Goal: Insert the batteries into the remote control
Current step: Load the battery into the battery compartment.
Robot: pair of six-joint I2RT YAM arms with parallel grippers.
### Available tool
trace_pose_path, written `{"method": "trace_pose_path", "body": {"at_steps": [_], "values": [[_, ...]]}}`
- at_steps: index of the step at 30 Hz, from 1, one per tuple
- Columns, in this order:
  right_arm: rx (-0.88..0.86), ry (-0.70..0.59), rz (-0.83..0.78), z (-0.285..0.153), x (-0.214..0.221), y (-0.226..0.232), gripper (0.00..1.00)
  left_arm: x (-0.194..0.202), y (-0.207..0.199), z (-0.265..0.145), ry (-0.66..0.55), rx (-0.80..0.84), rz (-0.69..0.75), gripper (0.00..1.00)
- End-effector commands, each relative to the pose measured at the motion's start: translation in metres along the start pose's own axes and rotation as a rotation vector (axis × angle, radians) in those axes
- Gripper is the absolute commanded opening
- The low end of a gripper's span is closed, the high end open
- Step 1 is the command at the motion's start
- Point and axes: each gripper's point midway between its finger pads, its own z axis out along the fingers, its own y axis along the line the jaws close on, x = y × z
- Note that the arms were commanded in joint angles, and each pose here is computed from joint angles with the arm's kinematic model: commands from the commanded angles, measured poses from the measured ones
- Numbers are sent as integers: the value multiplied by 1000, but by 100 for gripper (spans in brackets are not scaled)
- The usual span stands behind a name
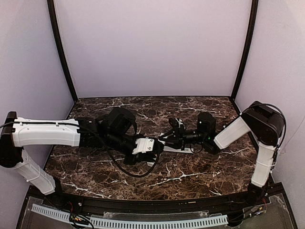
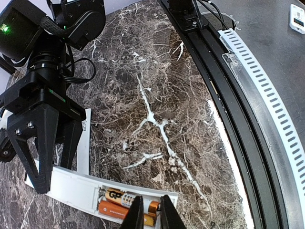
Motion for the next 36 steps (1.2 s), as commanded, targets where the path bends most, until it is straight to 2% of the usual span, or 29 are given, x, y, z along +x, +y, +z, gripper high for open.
{"method": "trace_pose_path", "body": {"at_steps": [1, 36], "values": [[-53, 24, -63, 6, 2, 20, 0, 5, 0, 3, 25, -3, 1, 11], [-122, 86, -150, 14, 11, 50, 0, 33, 3, 19, 108, -21, -8, 7]]}}
